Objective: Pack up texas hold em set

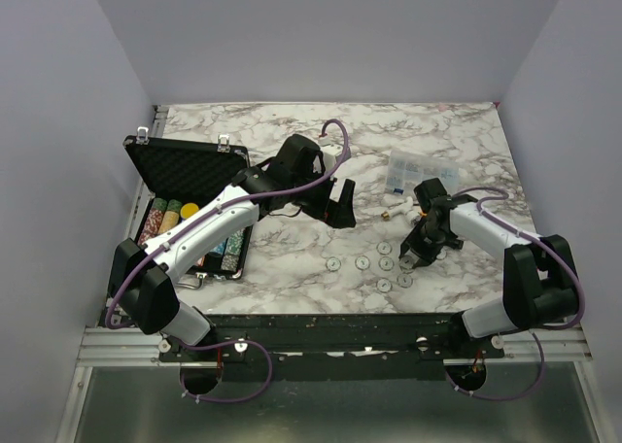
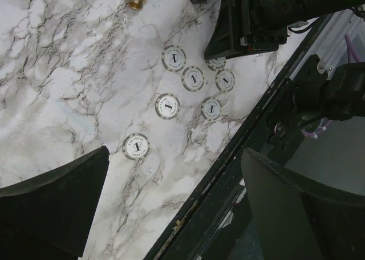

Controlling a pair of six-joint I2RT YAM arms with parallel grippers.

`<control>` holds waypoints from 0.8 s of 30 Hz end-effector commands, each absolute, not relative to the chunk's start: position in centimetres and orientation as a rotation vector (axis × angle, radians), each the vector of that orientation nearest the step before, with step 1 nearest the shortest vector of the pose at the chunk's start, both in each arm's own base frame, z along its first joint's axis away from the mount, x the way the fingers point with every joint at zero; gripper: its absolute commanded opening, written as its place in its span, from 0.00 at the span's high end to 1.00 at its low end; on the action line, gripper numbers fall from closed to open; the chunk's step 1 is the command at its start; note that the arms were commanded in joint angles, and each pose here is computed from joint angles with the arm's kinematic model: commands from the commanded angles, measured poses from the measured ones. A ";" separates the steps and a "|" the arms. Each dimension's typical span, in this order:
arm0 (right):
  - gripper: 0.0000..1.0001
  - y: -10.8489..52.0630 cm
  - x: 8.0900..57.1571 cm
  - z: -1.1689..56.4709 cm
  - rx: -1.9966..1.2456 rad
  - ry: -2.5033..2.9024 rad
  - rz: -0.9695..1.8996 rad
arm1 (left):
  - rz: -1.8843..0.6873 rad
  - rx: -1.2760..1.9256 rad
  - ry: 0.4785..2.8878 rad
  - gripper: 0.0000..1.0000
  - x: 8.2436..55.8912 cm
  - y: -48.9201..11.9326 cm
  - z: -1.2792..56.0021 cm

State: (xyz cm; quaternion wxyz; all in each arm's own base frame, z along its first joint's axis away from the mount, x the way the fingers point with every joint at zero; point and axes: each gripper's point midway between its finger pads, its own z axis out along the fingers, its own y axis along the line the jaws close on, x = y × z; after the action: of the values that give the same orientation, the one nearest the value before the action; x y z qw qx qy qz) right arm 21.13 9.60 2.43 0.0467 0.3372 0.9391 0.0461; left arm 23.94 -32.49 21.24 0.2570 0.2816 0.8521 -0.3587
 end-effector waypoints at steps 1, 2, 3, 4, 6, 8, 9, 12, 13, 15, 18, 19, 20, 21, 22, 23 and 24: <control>0.62 8.8 20.5 1.9 1.052 2.861 0.052 | -1.002 0.773 2.289 0.02 23.8 -32.6 21.7; 0.61 8.7 20.6 1.9 1.049 2.859 0.048 | -1.001 0.774 2.288 0.02 23.8 -32.6 21.7; 0.61 8.7 20.6 1.9 1.046 2.854 0.047 | -1.001 0.775 2.288 0.02 23.7 -32.6 21.7; 0.61 8.7 20.7 1.9 1.046 2.852 0.051 | -1.002 0.773 2.289 0.02 23.8 -32.6 21.7; 0.60 8.9 20.8 1.9 1.044 2.855 0.065 | -1.005 0.774 2.287 0.01 23.7 -32.6 21.7; 0.59 9.0 20.6 1.8 1.049 2.864 0.070 | -1.005 0.774 2.289 0.02 23.7 -32.6 21.7; 0.59 9.0 20.5 1.8 1.051 2.865 0.073 | -1.003 0.774 2.289 0.02 23.8 -32.6 21.7; 0.58 9.0 20.3 1.9 1.054 2.865 0.080 | -1.006 0.775 2.290 0.02 23.7 -32.6 21.7; 0.58 9.0 20.1 1.9 1.057 2.866 0.077 | -1.008 0.776 2.288 0.02 23.7 -32.7 21.7; 0.57 9.0 20.0 1.8 1.055 2.867 0.078 | -1.009 0.776 2.287 0.01 23.7 -32.7 21.7; 0.54 9.1 20.0 1.6 1.054 2.870 0.080 | -1.015 0.778 2.288 0.02 23.6 -32.7 21.7; 0.53 9.1 20.2 1.7 1.050 2.868 0.084 | -1.016 0.777 2.288 0.02 23.6 -32.8 21.7; 0.51 9.2 20.3 1.7 1.048 2.866 0.087 | -1.016 0.776 2.288 0.01 23.6 -32.8 21.7; 0.50 9.2 20.4 1.8 1.047 2.863 0.090 | -1.016 0.776 2.286 0.01 23.7 -32.8 21.7; 0.48 9.2 20.5 1.9 1.044 2.863 0.090 | -1.016 0.776 2.286 0.02 23.6 -32.7 21.8; 0.46 9.3 20.7 2.0 1.040 2.862 0.092 | -1.017 0.777 2.287 0.02 23.6 -32.7 21.8; 0.44 9.3 20.8 2.2 1.030 2.864 0.094 | -1.015 0.776 2.287 0.01 23.6 -32.7 21.7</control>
State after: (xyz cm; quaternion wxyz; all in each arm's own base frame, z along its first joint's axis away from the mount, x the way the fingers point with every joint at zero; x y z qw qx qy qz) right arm 20.38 9.23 1.82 0.0416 0.3407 0.9387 0.0326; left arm 23.86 -32.58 21.31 0.2560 0.2828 0.8506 -0.3618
